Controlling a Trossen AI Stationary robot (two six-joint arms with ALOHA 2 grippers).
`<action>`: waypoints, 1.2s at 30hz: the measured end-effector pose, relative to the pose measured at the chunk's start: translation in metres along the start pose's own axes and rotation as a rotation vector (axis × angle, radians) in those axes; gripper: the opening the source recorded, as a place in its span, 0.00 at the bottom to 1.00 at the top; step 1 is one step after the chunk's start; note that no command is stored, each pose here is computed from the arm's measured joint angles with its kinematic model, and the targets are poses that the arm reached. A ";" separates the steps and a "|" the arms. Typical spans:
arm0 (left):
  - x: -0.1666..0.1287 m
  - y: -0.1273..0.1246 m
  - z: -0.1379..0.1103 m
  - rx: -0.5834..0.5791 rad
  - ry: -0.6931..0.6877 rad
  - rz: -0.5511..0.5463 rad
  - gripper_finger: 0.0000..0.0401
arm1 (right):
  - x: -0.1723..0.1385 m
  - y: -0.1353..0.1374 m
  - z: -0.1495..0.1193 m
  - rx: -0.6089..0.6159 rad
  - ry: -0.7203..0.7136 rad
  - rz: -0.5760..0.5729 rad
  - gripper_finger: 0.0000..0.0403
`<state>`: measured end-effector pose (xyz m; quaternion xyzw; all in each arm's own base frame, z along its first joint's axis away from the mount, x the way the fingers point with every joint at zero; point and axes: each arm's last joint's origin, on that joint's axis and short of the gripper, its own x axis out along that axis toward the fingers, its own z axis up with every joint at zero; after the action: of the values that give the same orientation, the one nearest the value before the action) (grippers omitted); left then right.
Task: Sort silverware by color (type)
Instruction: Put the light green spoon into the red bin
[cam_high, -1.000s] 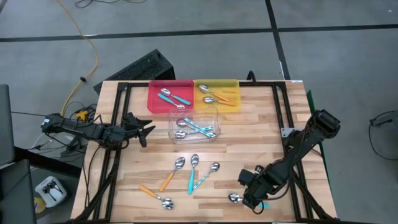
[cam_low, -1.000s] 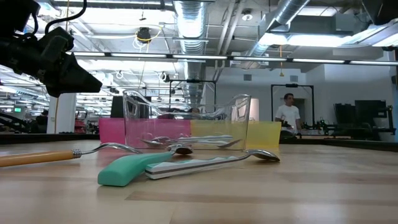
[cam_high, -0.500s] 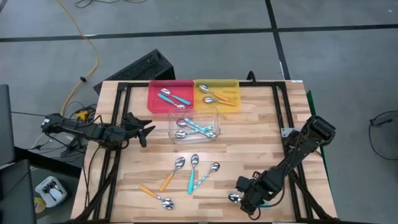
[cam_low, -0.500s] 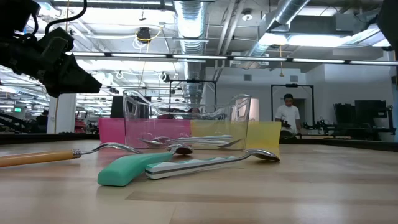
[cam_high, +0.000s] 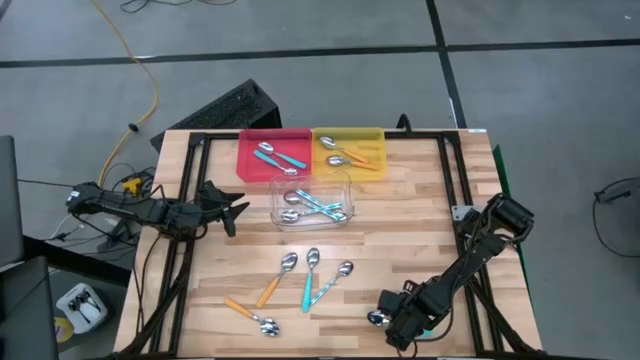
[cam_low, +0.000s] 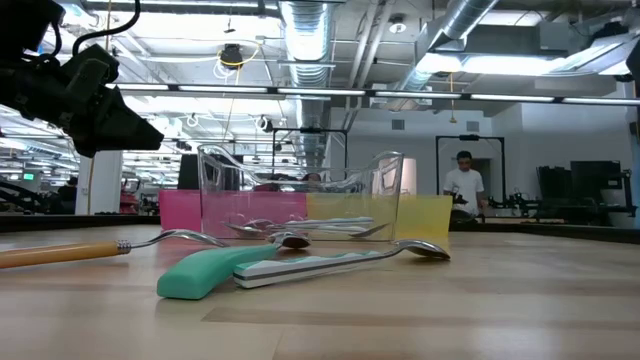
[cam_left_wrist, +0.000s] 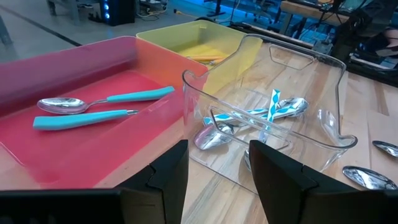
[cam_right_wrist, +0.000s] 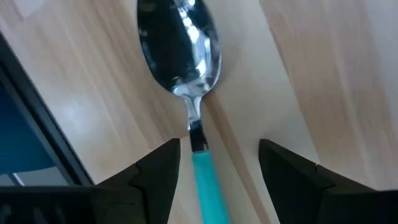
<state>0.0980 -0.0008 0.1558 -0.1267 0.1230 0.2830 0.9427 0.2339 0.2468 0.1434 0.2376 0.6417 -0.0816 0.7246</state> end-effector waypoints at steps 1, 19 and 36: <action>0.000 0.000 0.000 0.000 0.000 0.000 0.38 | 0.001 0.000 0.000 -0.001 0.006 -0.002 0.61; 0.000 0.000 0.000 -0.002 0.000 0.000 0.38 | 0.004 -0.010 -0.002 0.008 0.025 -0.109 0.32; 0.000 0.000 0.000 -0.001 0.001 0.000 0.38 | 0.005 -0.020 0.018 0.011 -0.036 -0.153 0.17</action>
<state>0.0980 -0.0008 0.1554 -0.1271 0.1232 0.2831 0.9426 0.2424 0.2223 0.1354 0.1905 0.6444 -0.1447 0.7263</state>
